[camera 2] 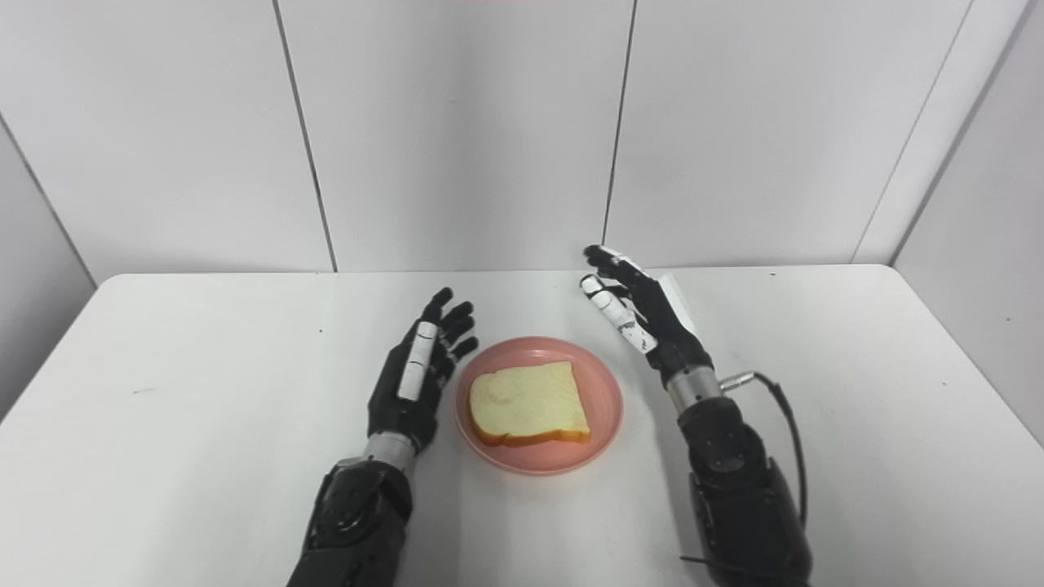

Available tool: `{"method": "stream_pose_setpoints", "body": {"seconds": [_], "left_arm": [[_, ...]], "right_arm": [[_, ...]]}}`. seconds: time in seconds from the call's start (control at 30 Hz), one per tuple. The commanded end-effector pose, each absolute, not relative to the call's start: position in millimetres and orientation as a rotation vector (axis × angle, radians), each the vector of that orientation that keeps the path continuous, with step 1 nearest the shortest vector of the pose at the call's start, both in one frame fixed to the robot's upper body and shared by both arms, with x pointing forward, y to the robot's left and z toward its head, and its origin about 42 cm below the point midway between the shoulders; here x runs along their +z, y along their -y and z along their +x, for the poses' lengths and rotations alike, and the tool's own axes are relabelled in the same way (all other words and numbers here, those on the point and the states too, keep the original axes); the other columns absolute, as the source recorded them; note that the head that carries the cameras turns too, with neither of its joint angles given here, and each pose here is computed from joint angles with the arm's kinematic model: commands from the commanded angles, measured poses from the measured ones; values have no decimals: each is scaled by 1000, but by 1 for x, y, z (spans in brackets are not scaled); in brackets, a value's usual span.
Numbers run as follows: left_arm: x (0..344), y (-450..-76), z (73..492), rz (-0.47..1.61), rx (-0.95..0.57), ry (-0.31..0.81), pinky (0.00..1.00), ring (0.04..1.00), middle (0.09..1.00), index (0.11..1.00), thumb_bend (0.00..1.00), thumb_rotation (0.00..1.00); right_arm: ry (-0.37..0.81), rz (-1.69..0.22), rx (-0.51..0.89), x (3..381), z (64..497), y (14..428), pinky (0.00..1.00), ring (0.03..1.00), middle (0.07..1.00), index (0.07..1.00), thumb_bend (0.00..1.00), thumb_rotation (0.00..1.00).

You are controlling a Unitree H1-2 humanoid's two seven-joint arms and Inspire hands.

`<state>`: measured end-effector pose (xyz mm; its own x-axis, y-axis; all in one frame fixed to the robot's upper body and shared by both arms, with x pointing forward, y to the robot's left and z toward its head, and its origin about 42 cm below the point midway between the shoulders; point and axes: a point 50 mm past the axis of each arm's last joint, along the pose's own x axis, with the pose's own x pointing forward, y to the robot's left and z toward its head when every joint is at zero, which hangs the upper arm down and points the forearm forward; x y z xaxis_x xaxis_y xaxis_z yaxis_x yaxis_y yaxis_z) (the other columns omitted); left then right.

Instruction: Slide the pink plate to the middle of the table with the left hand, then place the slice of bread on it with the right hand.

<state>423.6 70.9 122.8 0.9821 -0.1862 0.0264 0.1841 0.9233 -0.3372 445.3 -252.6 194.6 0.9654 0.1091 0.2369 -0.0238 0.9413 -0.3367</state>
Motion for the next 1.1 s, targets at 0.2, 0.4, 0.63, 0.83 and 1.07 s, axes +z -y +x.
{"method": "stream_pose_setpoints", "body": {"seconds": [0.2, 0.4, 0.63, 0.83, 1.07], "left_arm": [[109, -87, 411, -211, -120, -117, 864, 901, 892, 864, 879, 712], [109, -88, 410, -183, -104, -130, 883, 900, 882, 846, 836, 677], [113, -88, 411, -192, -84, -129, 974, 931, 912, 840, 795, 671], [120, -86, 415, -165, -90, -111, 1000, 979, 959, 855, 799, 731], [123, -80, 415, -174, -93, -109, 1000, 989, 963, 845, 807, 717]], "right_arm": [[327, -336, -52, 206, 442, 239, 906, 893, 861, 821, 809, 1000], [269, -258, -49, 192, 434, 239, 955, 928, 885, 841, 800, 1000], [209, -195, -58, 180, 428, 244, 981, 902, 875, 844, 772, 1000], [193, -196, -64, 172, 424, 245, 924, 858, 849, 827, 766, 1000], [156, -179, -74, 165, 421, 244, 910, 833, 831, 814, 773, 1000]]}}
